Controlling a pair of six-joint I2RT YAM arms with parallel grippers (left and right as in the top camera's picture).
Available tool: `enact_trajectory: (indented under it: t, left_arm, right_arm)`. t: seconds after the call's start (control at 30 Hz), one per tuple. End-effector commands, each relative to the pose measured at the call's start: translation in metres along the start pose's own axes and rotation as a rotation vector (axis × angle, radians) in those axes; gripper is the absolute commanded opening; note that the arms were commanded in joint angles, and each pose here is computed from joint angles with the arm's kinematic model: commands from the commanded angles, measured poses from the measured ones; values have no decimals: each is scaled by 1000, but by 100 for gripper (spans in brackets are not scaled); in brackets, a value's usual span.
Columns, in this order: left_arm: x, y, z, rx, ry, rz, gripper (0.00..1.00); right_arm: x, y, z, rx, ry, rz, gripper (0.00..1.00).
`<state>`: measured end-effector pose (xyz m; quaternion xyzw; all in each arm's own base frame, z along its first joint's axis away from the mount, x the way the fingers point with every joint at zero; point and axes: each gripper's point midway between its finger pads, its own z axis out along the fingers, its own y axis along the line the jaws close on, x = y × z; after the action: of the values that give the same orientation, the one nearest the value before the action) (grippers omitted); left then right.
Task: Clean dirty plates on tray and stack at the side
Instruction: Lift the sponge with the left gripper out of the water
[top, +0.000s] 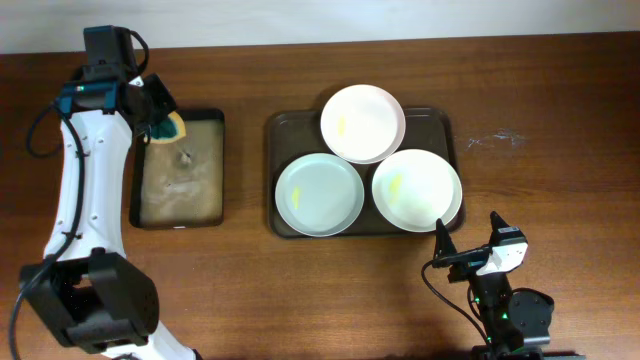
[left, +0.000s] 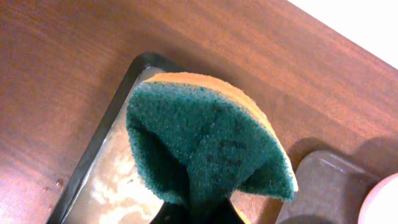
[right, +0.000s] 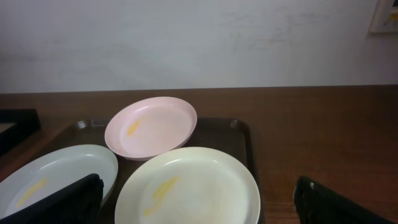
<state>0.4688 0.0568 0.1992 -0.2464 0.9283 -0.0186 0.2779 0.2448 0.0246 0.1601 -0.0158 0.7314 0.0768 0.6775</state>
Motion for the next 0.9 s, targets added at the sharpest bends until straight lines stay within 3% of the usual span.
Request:
enact_trajectory:
  t: [0.0,0.07,0.17,0.3,0.4,0.5,0.57,0.63,0.7,0.8,0.87]
  left_arm:
    - [26,6,57,-15,80,3,0]
    - [51,15,100,-38,137,15,0]
    - [43,8,94,40,137,-9,0]
    - [-9,-33,8,357,-37,55,0]
    - [-27,-28,-33,345,-141,60,0]
    - [3,-1,15,198,-77,101,0]
    - [44,12,65,173,24,93,0]
    - [64,19,83,158,69,115,0]
    - [48,9,65,218,26,133,0]
    - [6,-32,-11,446,-134,167,0]
    - [-9,-16,-29,343,-221,159,0]
  right_arm:
    - [3,-3,0,13,1,12,98]
    - [3,-3,0,13,1,12,98]
    - [3,-3,0,13,1,12,98]
    - [3,-3,0,13,1,12,98]
    - [3,-3,0,13,1,12,99]
    - [3,-3,0,13,1,12,98]
    - [3,-3,0,13,1,12,98]
    - [3,-3,0,13,1,12,98]
    - [3,-3,0,13,1,12,98]
    - [3,-3,0,13,1,12,98]
    - [3,-3,0,13,1,12,98]
